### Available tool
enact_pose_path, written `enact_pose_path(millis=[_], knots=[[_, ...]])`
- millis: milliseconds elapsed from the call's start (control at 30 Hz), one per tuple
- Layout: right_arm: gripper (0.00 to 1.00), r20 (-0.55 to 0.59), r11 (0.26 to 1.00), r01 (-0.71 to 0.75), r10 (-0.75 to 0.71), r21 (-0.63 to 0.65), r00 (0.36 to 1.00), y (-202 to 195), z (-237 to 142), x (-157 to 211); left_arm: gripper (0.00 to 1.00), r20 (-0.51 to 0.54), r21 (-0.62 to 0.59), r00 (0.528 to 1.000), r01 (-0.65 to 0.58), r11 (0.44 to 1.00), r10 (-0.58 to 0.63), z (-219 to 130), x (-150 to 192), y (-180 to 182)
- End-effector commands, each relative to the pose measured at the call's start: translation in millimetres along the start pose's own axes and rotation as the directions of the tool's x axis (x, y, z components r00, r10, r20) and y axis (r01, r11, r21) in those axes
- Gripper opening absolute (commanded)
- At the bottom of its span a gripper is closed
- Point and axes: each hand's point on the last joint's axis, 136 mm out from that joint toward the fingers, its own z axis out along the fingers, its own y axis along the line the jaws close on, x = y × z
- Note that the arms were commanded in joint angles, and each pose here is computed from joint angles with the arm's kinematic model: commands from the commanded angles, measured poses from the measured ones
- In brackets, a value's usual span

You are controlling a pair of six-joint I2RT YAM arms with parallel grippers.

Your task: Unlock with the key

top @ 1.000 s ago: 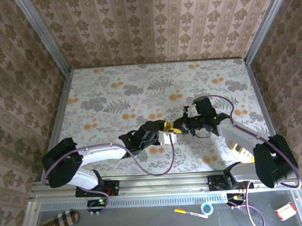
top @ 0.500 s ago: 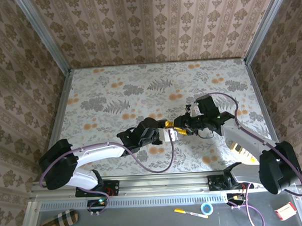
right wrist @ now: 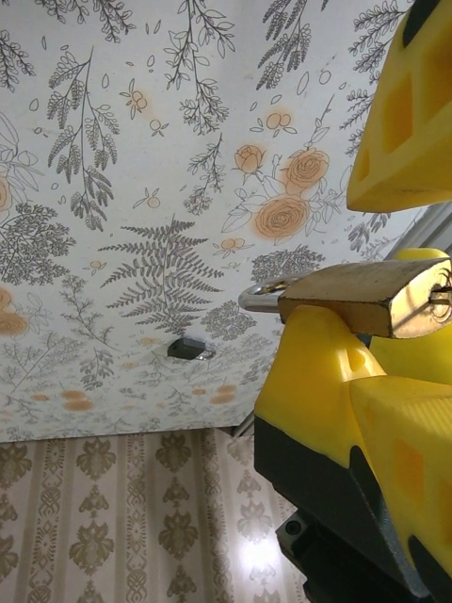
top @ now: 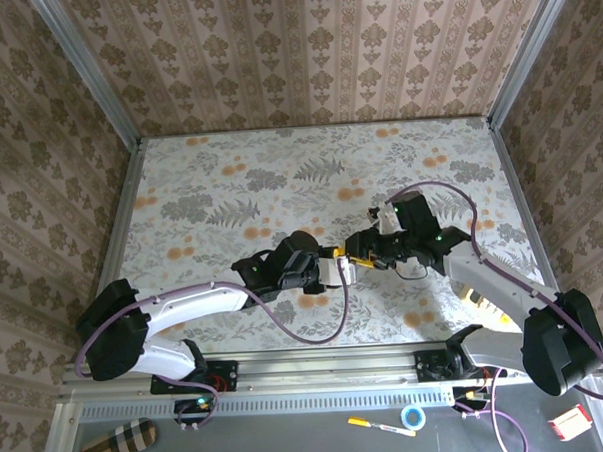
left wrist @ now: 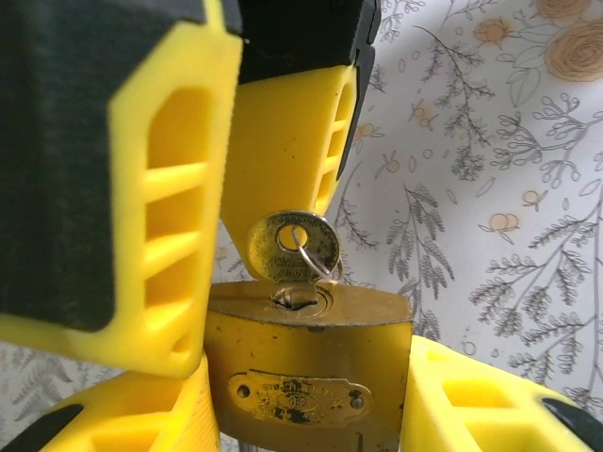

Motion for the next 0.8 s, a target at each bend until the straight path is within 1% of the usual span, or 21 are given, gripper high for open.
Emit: enact_pose_path(millis=[0, 200, 367, 533, 767], knots=[[0.49, -0.007, 0.999, 0.04, -0.04, 0.015, 0.999, -5.8, 4.7, 8.0, 0.0, 0.131, -0.021, 0.991, 0.012, 1.0, -0.009, -13.3, -41.2, 18.4], [0.41, -0.017, 0.998, 0.054, -0.053, 0.029, 0.998, -6.6, 11.4, 10.6, 0.0, 0.138, -0.017, 0.99, 0.015, 1.0, -0.013, -14.8, -45.1, 19.5], [0.39, -0.023, 0.997, 0.062, -0.061, 0.046, 0.998, -11.7, 12.8, 14.3, 0.0, 0.137, -0.018, 0.99, 0.018, 1.0, -0.015, -16.4, -45.7, 20.6], [0.39, -0.017, 0.997, 0.074, -0.074, 0.037, 0.997, -11.0, 7.8, 19.7, 0.0, 0.124, -0.012, 0.992, 0.028, 1.0, -0.026, -15.6, -40.3, 20.1], [0.44, -0.008, 0.996, 0.088, -0.088, 0.007, 0.996, -6.9, 1.4, 26.2, 0.0, 0.116, 0.005, 0.993, 0.036, 0.999, -0.036, -13.3, -34.9, 18.5]])
